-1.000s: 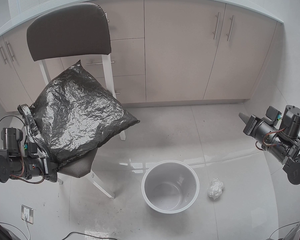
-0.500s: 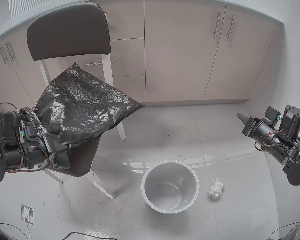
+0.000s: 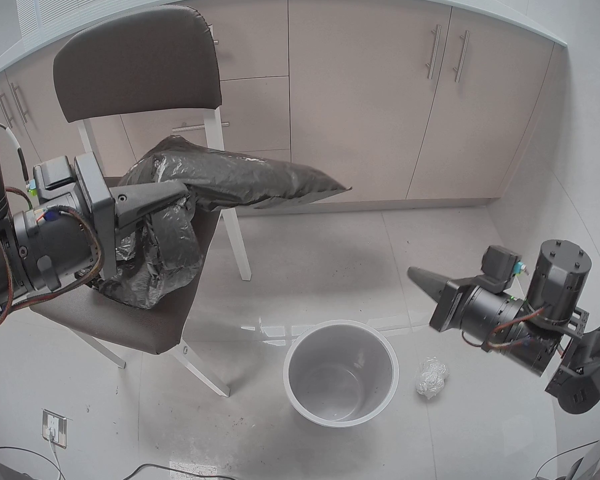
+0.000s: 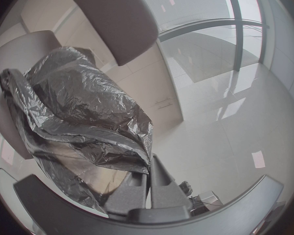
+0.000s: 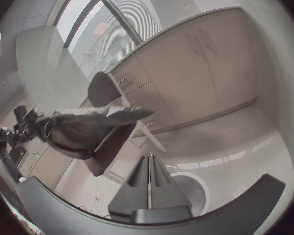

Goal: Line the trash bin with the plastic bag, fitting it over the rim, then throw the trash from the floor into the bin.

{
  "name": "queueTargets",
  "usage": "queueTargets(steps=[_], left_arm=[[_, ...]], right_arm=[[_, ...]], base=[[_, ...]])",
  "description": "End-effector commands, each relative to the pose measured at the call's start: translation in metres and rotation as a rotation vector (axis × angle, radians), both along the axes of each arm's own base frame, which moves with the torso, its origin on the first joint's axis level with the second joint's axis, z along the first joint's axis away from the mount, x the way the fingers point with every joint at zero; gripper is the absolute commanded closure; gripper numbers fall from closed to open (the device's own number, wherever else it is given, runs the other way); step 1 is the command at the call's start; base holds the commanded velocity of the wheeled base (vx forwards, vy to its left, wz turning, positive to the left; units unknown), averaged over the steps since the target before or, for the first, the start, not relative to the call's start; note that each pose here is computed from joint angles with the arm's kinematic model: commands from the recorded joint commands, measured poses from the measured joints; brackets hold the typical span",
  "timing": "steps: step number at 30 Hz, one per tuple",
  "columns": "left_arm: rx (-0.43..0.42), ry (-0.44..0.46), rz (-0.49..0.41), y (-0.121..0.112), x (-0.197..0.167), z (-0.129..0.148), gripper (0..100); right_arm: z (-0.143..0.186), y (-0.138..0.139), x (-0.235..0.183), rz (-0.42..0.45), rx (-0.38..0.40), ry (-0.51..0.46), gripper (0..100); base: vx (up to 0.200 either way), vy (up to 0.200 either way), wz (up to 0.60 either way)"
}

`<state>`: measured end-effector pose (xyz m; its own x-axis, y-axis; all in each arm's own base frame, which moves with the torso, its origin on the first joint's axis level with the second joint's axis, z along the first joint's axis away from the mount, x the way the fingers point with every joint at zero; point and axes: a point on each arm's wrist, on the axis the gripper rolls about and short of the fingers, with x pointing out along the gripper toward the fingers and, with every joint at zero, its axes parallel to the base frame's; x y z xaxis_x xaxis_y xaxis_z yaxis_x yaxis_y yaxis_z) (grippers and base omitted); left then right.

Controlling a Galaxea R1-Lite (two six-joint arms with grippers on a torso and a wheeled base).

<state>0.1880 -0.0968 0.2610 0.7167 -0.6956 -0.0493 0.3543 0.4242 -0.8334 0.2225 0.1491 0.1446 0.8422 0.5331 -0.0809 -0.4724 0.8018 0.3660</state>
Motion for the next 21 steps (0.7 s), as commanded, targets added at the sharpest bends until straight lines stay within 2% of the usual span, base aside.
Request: queueTargets(steps=[1,3,4,6,9,12,16,17,18,21], left_arm=[[0.003,0.008,-0.051,-0.029,0.017,-0.014,100],[0.01,0.016,-0.051,-0.034,0.022,-0.019,100],[0.02,0.028,-0.049,-0.046,0.031,-0.029,100],[0.02,0.033,-0.041,-0.056,0.035,-0.035,100],[0.025,0.024,0.018,-0.09,0.045,-0.05,100],[0.041,0.031,0.081,-0.113,0.055,-0.061,100],[0.043,0.033,0.089,-0.117,0.055,-0.063,100],[0.043,0.033,0.089,-0.117,0.055,-0.063,100],[0.025,0.015,0.086,-0.114,0.05,-0.054,100],[0.019,-0.003,0.073,-0.118,0.044,-0.049,100]], right_arm=[[-0.016,0.045,-0.029,0.145,-0.046,0.042,100],[-0.018,0.05,-0.033,0.151,-0.053,0.04,100],[-0.019,0.057,-0.041,0.171,-0.064,0.035,100],[-0.019,0.061,-0.045,0.189,-0.073,0.028,100],[-0.02,0.07,-0.058,0.244,-0.087,0.021,100],[-0.021,0.074,-0.068,0.272,-0.097,0.022,100],[-0.022,0.075,-0.071,0.259,-0.127,0.002,100],[-0.022,0.075,-0.071,0.259,-0.127,0.002,0],[-0.026,0.077,-0.07,0.254,-0.146,0.002,0],[-0.029,0.078,-0.069,0.254,-0.142,0.01,0]], base=[[0.0,0.0,0.0],[0.0,0.0,0.0],[0.0,0.0,0.0],[0.0,0.0,0.0],[0.0,0.0,0.0],[0.0,0.0,0.0],[0.0,0.0,0.0],[0.0,0.0,0.0],[0.0,0.0,0.0],[0.0,0.0,0.0]])
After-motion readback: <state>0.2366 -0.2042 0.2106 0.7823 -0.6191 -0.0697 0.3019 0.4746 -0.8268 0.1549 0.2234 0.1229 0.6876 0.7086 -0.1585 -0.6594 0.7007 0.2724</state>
